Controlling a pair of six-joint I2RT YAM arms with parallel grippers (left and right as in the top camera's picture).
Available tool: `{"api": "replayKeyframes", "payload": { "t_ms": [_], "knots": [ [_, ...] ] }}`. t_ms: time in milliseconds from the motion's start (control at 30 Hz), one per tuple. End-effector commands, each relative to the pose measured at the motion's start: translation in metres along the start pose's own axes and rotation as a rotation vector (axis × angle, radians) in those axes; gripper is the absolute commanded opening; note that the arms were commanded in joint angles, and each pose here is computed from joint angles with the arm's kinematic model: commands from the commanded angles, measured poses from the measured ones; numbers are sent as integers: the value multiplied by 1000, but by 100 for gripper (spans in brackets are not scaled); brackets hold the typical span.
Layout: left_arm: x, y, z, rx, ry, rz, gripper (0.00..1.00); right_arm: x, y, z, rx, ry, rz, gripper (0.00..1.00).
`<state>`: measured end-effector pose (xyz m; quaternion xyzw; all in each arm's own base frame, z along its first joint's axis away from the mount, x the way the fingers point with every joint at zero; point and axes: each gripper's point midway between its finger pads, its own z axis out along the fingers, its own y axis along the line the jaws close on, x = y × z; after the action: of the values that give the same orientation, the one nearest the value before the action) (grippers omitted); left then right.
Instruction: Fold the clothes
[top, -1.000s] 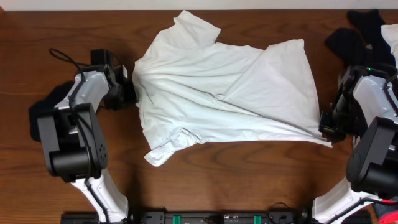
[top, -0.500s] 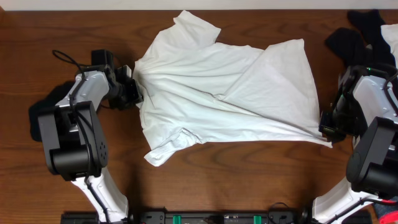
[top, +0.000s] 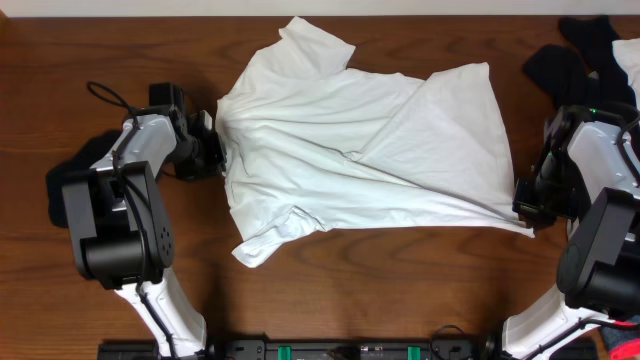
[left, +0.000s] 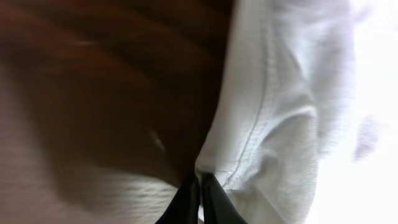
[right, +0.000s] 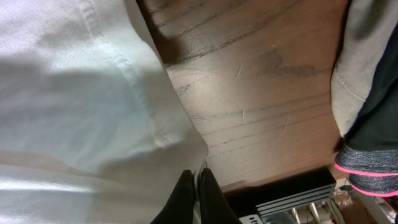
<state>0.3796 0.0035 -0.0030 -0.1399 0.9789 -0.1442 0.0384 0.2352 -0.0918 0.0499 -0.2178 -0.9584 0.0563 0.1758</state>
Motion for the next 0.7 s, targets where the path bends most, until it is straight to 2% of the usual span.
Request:
{"api": "replayKeyframes", "payload": {
  "t_ms": [0,267,467,667],
  "knots": [
    [-1,45,-8,-202,-22,-76,6,0,-6,-2,9,-7,29,1],
    [-26,61,-35,-243,-154,-100,6,0,-6,-2,9,-7,29,1],
    [-24,59,-34,-237,-146,-94,7,1,-6,-2,10,-3,29,1],
    [-8,50,-30,-182,-77,-103,15,1,-6,-2,10,-4,29,1]
  ]
}}
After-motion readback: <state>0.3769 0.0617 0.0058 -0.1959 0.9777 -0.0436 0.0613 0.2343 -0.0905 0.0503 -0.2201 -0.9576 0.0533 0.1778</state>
